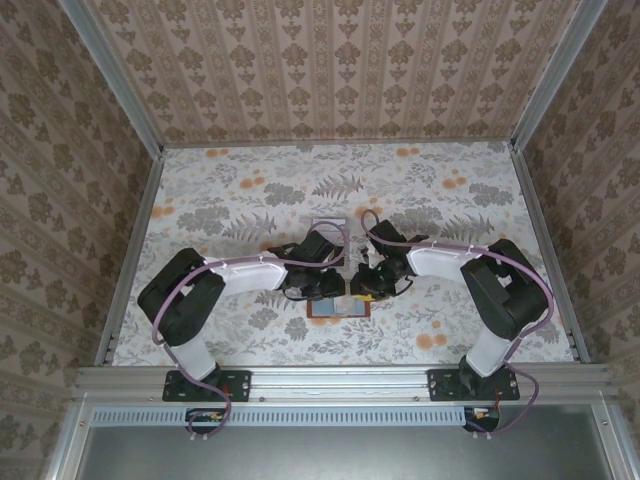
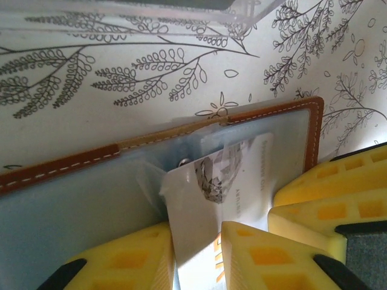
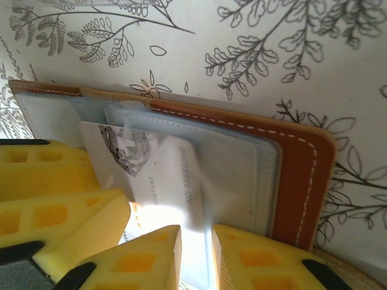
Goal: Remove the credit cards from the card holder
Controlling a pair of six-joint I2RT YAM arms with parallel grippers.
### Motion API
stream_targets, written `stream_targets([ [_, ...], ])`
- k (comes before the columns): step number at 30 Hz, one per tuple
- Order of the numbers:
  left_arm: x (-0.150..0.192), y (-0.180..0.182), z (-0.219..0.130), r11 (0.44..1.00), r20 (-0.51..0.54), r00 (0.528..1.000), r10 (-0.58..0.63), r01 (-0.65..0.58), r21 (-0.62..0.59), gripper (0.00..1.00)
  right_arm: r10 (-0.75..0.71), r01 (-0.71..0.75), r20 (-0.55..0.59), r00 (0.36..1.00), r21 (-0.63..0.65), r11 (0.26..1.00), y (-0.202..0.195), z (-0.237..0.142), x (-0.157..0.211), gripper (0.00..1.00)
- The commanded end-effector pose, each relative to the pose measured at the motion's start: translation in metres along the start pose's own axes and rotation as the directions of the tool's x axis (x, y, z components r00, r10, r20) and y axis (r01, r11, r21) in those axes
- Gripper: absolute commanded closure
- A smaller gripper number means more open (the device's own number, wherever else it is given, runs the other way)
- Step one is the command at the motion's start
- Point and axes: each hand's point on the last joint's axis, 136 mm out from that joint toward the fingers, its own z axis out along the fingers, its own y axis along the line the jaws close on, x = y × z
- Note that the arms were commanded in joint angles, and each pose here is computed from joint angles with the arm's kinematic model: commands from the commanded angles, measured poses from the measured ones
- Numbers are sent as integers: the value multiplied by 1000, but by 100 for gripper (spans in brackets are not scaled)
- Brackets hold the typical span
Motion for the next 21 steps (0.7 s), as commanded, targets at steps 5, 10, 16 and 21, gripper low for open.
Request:
stream_targets([
  [5,1,2,2,1000,-11,1000,-25,25,11,78,11,-10,-27,1000,31,999,-8,8,4,77],
  [10,2,5,-8,1000,5,1000,-19,19,-10,87,4,-4,-13,1000,62,998,-11,4,3,77],
  [16,6,16,-24,998,15,1000,1,0,-67,91,-8,7,3,1000,102,995,-15,-3,1,77],
  [21,7,22,-39,995,14,999,32,-30,-95,93,-16,14,10,1000,118,993,-16,-7,1,77],
])
